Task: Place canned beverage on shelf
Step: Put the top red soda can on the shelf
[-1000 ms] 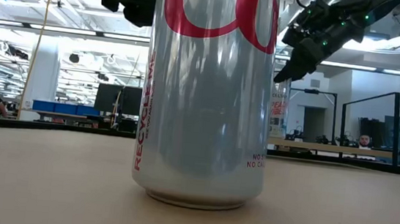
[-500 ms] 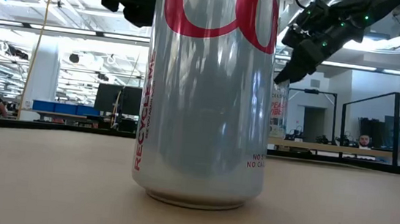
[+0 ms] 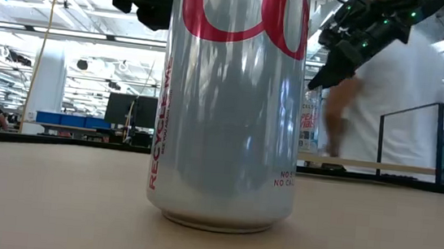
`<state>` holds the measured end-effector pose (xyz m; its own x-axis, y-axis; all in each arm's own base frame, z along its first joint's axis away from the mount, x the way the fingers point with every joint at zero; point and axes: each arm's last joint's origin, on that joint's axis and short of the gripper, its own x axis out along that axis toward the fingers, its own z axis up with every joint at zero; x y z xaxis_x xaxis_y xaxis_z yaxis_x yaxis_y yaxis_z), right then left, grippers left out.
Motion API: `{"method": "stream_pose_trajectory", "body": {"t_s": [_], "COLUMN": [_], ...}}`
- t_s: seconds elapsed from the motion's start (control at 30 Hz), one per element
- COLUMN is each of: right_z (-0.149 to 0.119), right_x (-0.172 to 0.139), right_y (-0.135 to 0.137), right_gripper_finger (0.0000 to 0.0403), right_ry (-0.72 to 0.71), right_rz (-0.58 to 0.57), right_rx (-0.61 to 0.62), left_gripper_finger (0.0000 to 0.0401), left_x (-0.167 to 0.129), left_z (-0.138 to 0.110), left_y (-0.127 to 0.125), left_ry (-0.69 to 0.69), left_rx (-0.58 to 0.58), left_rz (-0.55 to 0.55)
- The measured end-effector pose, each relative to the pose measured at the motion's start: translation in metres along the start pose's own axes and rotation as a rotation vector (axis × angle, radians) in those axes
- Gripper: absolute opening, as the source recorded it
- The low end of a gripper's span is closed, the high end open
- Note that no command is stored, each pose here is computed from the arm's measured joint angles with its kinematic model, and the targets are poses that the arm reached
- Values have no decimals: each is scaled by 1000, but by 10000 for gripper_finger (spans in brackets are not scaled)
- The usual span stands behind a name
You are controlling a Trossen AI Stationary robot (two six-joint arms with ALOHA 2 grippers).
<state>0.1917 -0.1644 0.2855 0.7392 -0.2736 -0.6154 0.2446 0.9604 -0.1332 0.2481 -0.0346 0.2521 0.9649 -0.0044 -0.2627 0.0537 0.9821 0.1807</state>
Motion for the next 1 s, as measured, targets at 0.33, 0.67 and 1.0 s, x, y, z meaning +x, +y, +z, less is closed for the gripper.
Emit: {"method": "stream_pose_trajectory", "body": {"t_s": [0.33, 0.67, 1.0], "right_z": [8, 28, -11], "right_x": [-44, -56, 3], "right_y": [18, 96, 186], "right_gripper_finger": [384, 384, 384], "right_ry": [-98, -214, -392], "right_rz": [-13, 387, 379], "right_rx": [-4, -92, -142], "left_gripper_finger": [389, 389, 389], "left_x": [0, 0, -1], "left_z": [0, 0, -4], "left_y": [0, 0, -5], "left_ry": [0, 1, 48], "left_rx": [-12, -53, -114], "left_rz": [0, 0, -29]}}
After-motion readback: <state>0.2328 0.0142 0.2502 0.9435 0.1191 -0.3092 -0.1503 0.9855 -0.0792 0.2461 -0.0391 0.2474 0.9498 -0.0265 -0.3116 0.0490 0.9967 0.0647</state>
